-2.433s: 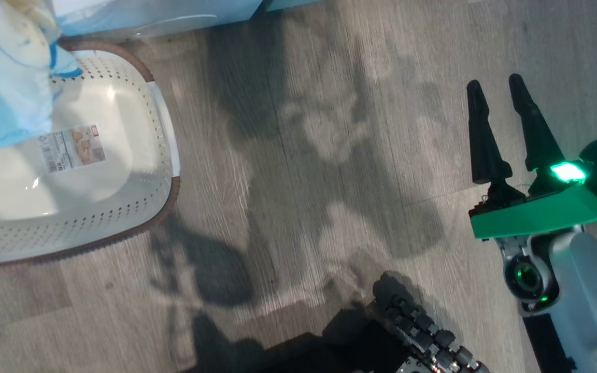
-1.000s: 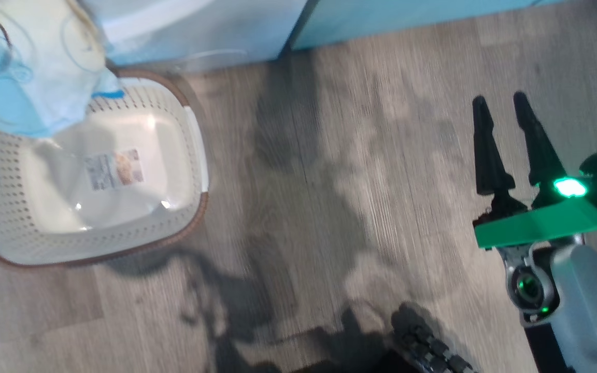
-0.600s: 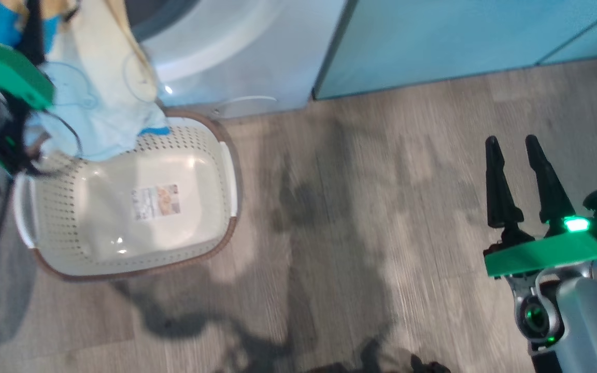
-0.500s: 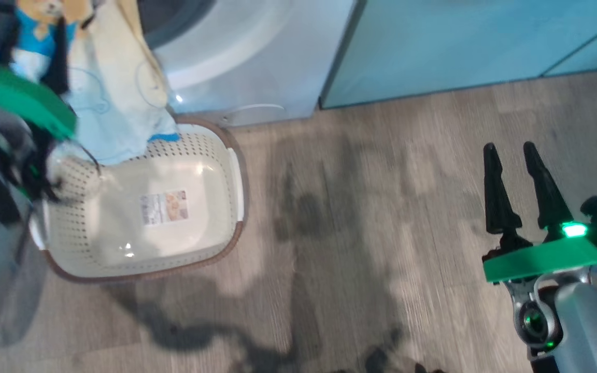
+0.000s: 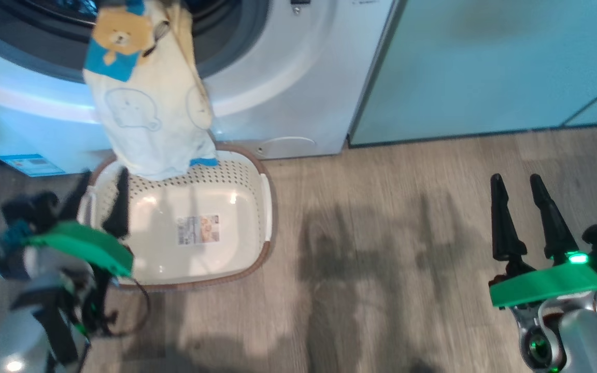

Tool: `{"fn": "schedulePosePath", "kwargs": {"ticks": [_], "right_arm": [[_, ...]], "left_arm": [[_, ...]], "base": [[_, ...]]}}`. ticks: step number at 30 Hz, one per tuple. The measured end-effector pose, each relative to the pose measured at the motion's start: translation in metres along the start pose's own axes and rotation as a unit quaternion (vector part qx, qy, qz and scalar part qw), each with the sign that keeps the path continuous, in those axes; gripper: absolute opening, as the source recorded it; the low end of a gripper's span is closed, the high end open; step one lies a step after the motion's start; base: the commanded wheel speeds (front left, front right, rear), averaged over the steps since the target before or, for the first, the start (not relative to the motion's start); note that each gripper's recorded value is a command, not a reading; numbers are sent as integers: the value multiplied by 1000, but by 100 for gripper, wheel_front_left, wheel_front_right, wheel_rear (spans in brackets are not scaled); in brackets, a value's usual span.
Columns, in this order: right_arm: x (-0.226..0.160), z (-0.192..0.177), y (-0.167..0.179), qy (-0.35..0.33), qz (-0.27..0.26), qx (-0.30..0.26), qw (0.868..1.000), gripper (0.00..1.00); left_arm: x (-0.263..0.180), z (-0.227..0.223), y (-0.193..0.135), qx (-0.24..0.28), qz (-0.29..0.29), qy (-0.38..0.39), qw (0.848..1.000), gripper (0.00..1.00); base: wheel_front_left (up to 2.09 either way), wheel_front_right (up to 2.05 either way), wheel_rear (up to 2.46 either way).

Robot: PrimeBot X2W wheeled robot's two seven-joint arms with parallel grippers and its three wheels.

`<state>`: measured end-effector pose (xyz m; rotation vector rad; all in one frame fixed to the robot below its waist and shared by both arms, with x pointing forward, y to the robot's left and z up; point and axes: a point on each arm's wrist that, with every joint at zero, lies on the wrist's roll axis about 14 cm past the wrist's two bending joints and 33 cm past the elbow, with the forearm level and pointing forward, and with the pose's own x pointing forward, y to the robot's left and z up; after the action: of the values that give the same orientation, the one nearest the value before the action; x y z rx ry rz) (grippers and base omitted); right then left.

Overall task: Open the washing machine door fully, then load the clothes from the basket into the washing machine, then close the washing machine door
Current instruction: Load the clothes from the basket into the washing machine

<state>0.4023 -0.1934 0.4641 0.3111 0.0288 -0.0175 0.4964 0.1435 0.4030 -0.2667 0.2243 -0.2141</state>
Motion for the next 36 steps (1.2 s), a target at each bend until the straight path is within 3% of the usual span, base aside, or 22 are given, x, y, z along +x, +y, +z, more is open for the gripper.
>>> {"fn": "schedulePosePath", "kwargs": {"ticks": [9, 18, 23, 36], "right_arm": [[-4, 5, 10, -7, 16, 3, 1000, 100], [-7, 3, 9, -3, 13, 4, 1000, 100], [-6, -1, 6, 2, 8, 4, 1000, 100], [4, -17, -8, 24, -8, -6, 1000, 100]], "left_arm": [[-37, -12, 7, 9, 12, 15, 1000, 100], [-39, -14, 6, 8, 13, 15, 1000, 100], [-40, -38, 6, 12, 8, 53, 998, 100], [18, -84, -22, 14, -48, 154, 987, 100]], "base": [[0, 0, 0], [0, 0, 0], [0, 0, 0], [0, 0, 0]]}}
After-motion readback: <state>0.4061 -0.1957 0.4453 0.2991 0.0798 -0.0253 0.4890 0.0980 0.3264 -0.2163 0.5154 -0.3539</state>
